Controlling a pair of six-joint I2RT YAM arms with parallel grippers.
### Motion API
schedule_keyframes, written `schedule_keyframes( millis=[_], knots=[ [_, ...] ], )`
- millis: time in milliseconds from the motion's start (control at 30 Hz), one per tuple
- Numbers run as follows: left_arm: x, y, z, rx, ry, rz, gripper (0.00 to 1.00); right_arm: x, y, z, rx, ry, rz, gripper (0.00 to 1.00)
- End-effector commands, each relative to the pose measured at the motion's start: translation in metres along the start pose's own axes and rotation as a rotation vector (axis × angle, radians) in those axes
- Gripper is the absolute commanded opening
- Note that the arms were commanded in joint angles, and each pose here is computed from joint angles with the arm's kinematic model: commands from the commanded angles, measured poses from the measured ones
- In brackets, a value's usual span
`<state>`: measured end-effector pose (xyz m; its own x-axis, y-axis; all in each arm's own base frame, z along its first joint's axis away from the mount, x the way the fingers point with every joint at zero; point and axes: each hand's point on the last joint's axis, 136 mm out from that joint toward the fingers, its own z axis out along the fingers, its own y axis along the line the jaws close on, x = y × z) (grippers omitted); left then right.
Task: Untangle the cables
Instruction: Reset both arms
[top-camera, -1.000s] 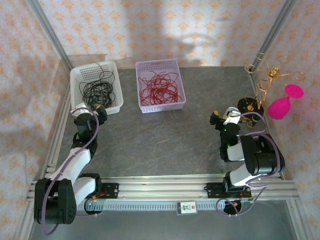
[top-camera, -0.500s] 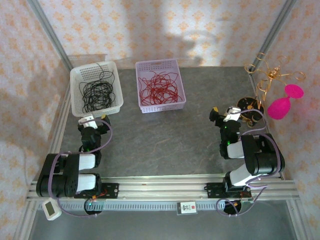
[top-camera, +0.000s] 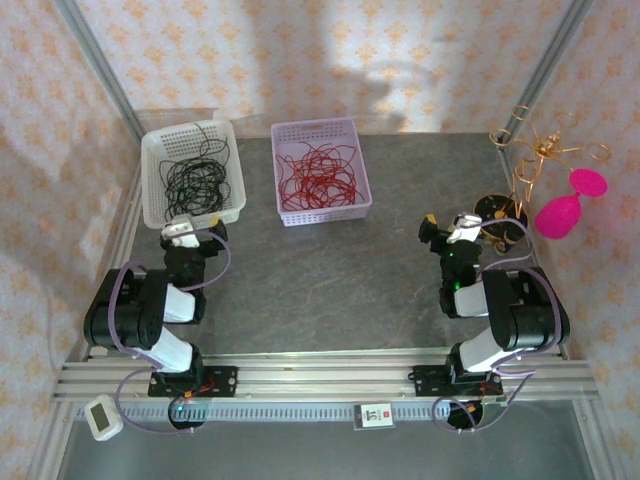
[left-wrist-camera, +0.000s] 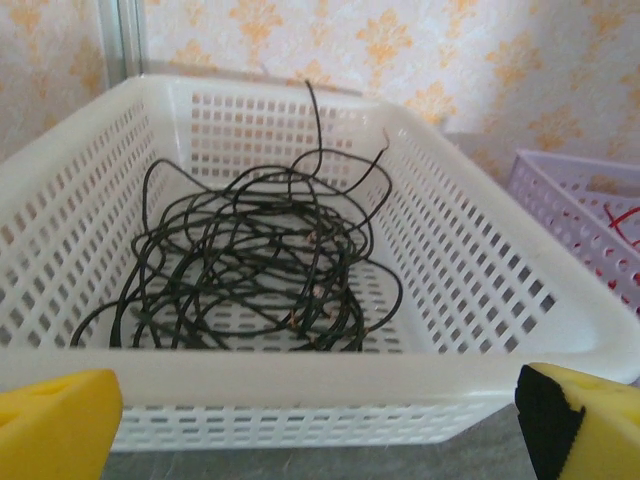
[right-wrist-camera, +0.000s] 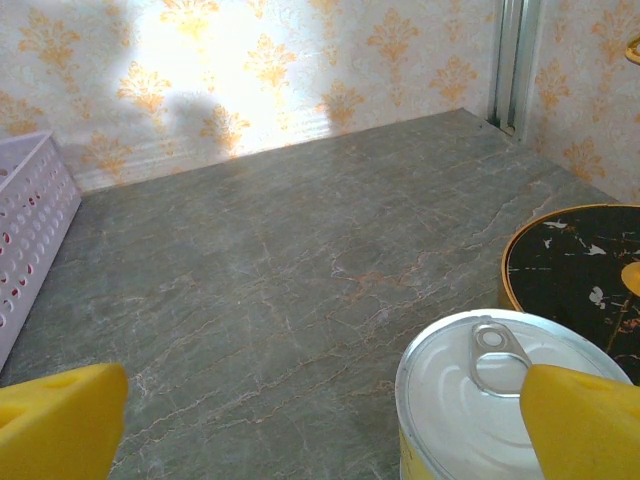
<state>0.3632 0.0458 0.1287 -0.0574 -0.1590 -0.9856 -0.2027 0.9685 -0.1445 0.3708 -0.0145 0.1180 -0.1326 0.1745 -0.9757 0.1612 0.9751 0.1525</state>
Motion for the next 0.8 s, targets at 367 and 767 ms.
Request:
schedule_keyframes(
  millis=[367, 767],
  knots=[
    [-0.003, -0.025, 0.001, 0.097, -0.008, 0.091, 0.99, -0.008, 0.0, 0.002, 0.0, -0.023, -0.009, 1.0],
    [-0.003, -0.026, 0.001, 0.122, -0.004, 0.082, 0.99, -0.008, 0.0, 0.002, 0.0, -0.023, -0.009, 1.0]
  ],
)
